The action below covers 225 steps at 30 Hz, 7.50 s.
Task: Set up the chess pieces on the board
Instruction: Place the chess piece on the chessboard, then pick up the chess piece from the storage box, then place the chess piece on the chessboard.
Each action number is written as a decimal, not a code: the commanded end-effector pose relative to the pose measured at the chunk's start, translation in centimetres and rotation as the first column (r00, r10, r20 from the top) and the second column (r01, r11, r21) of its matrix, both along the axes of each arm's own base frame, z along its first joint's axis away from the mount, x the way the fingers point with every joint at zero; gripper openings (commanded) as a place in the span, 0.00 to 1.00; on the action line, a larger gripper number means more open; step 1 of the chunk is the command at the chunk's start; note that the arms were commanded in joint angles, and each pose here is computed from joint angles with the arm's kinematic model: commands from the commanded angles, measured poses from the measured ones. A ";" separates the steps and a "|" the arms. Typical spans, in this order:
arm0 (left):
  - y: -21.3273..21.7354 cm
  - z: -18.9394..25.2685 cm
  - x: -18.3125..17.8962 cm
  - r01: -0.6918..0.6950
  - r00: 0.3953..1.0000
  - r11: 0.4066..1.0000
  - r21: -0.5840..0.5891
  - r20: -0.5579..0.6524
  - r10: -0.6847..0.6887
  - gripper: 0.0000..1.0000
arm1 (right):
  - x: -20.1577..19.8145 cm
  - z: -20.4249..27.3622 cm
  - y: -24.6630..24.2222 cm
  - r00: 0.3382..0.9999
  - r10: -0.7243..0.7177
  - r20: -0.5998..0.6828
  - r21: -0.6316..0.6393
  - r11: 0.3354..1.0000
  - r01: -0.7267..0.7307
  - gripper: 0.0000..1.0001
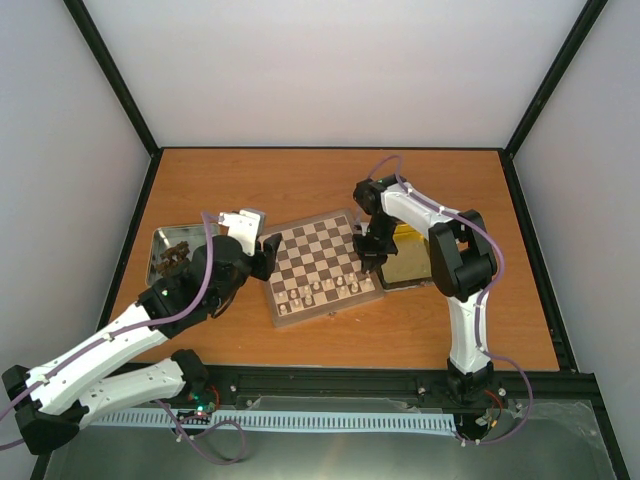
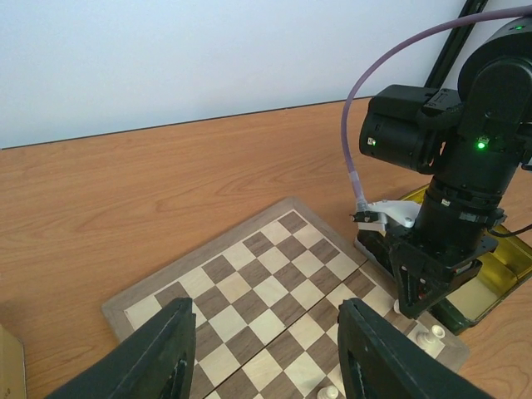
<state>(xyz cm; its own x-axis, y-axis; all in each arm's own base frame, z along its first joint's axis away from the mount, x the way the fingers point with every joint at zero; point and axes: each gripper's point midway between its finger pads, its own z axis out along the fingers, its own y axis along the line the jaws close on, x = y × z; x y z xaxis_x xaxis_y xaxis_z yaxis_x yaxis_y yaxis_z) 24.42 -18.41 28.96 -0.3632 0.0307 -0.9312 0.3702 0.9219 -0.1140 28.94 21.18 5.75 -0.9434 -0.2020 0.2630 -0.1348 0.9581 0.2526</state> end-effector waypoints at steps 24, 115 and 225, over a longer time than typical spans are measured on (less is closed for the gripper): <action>0.6 -0.2 0.2 -0.018 1.000 0.999 0.031 0.007 0.017 0.48 | -1.5 0.2 0.3 0.999 0.031 -0.033 0.020 0.999 -0.030 0.16; -6.0 -2.9 3.0 0.037 0.988 0.997 -0.075 -0.147 -0.048 0.56 | 11.1 -1.4 -8.4 0.708 -0.118 0.697 -0.058 0.974 0.220 0.08; 3.3 -4.6 4.0 -0.319 0.923 0.894 -0.313 -0.316 0.219 0.83 | -4.9 12.9 3.5 0.806 -0.066 0.589 0.221 0.972 -0.082 0.03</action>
<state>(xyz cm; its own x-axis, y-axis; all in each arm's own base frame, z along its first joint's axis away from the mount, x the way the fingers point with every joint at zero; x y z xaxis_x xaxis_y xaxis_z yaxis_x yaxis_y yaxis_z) 28.01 -19.73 22.61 -0.6794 -0.4612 -0.5707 0.0702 0.7333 -0.6763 27.53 27.37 23.02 -0.8568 0.0428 -0.5138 -0.3004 0.7685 0.5650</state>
